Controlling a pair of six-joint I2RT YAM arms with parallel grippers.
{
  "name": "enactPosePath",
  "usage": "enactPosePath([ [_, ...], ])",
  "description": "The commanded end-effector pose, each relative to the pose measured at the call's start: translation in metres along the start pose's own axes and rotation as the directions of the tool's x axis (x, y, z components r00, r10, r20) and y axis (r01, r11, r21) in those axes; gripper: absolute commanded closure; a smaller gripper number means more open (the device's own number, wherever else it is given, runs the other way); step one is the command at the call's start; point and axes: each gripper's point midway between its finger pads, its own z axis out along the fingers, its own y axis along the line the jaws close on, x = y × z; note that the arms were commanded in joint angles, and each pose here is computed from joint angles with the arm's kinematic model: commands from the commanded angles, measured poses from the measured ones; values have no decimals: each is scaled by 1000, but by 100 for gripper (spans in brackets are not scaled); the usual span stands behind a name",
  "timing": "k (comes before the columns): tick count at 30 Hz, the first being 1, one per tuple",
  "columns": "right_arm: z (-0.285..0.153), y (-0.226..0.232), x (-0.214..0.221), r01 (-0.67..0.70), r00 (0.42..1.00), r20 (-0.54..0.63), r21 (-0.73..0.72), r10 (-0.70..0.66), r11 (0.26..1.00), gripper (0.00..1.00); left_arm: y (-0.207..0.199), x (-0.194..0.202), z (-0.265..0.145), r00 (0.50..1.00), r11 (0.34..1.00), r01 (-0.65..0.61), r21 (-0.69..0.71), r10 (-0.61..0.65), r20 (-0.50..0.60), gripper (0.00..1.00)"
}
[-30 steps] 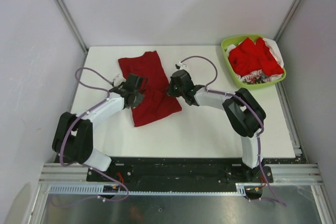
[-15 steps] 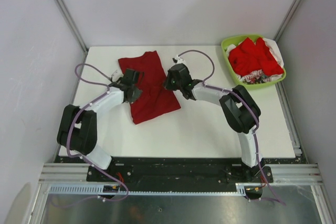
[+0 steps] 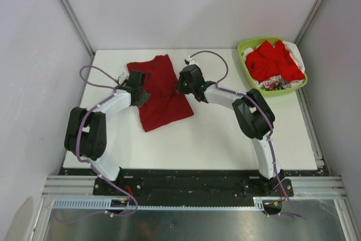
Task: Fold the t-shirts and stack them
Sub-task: Fold the folded rectangular tshirt in 1/3 of the way
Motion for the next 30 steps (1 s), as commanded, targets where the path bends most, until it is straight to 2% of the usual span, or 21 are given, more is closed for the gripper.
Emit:
enactPosePath([
  [1,1,9,-26,26,999,41,-15,-26,1000,79,-23,-25,-4,999,995,-15,94,12,36,76],
  [5,-4,5,-38,31,999,40,6,-31,1000,49,-26,-44,-10,998,990,-27,137,20,52,38],
  [6,-7,3,-42,31,999,36,15,-31,999,45,-24,-47,-13,998,989,-27,144,19,58,32],
  [9,-18,2,-50,40,999,33,31,-41,999,42,-22,-51,-24,997,985,-41,166,30,68,26],
  [11,-25,4,-45,53,998,13,27,-54,998,43,-17,-46,-29,998,983,-46,176,37,57,30],
  [16,-32,15,-10,133,990,-47,0,-133,991,60,-5,-15,-24,998,984,-56,171,60,-20,66],
  [19,-23,19,3,166,983,-73,-16,-166,986,63,-11,-2,-15,995,982,-70,175,82,-63,84],
  [22,-11,18,4,195,978,-78,-12,-196,981,64,-26,1,-8,991,976,-86,199,105,-87,93],
  [25,4,14,0,202,976,-86,-6,-202,979,63,-37,0,0,989,974,-86,208,109,-100,98],
  [30,33,-1,1,168,979,-124,13,-165,986,64,-51,-2,21,986,976,-89,201,114,-118,100],
])
